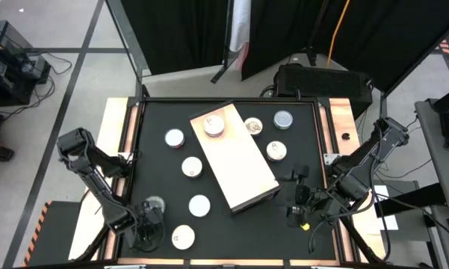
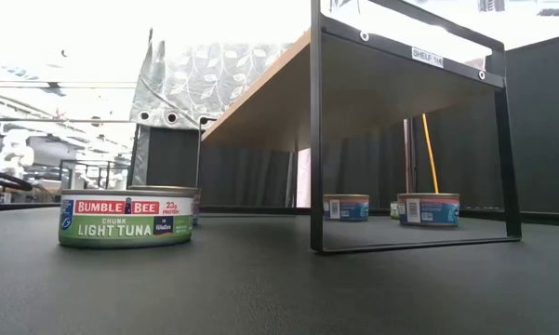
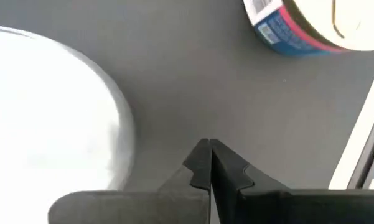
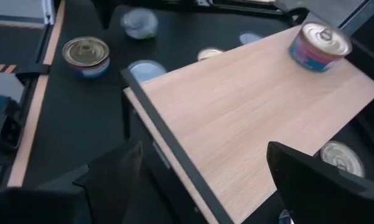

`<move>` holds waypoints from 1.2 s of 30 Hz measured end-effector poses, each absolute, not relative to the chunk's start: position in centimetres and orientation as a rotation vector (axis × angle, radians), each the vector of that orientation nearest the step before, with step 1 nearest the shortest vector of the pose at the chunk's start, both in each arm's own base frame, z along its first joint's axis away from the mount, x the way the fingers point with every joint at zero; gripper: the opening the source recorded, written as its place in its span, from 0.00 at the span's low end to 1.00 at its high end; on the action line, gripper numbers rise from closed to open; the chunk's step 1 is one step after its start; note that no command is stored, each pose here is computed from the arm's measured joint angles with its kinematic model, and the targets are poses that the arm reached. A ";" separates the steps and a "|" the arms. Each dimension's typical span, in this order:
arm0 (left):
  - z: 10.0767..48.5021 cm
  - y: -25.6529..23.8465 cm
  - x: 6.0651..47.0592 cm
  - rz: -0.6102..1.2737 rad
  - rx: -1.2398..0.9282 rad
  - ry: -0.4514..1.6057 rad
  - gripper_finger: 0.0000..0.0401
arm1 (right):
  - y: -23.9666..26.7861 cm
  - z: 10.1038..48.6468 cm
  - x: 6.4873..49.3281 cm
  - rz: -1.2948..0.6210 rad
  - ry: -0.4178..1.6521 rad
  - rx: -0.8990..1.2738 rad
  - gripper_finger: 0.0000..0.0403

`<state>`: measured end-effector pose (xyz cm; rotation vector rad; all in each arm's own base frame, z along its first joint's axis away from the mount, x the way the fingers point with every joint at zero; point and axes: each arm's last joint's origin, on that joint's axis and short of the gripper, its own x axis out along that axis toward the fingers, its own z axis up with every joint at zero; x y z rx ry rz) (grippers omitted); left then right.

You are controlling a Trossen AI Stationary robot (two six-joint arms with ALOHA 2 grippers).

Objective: Stack canned seafood by type on shelf
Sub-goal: Put the green tuna can on the shelf

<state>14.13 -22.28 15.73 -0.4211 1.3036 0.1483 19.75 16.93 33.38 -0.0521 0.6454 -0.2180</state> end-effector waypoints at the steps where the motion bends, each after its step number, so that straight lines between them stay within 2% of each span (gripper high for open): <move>1: 15.5 -22.4 14.1 0.156 -0.416 1.308 0.01 | 16.9 33.4 19.7 -0.214 0.649 -0.050 0.84; 5: 15.0 -22.6 13.8 0.186 -0.397 1.324 0.01 | 17.0 33.3 19.7 -0.196 0.664 -0.041 0.84; 9: 17.4 -23.0 14.0 0.208 -0.373 1.320 0.01 | 17.0 33.3 19.7 -0.199 0.663 -0.027 0.84; 14: 20.4 -21.6 13.4 0.412 -0.185 1.359 0.01 | 17.0 33.3 19.7 -0.196 0.664 -0.039 0.84; 18: 19.5 -20.9 12.8 0.451 -0.142 1.425 0.01 | 17.0 33.3 19.7 -0.196 0.664 -0.038 0.84; 25: 17.4 -20.6 12.6 0.465 -0.233 1.412 0.01 | 17.1 33.3 19.7 -0.180 0.678 -0.027 0.84; 36: 17.3 -21.2 12.7 0.442 -0.316 1.389 0.01 | 17.1 33.3 19.7 -0.180 0.678 -0.028 0.84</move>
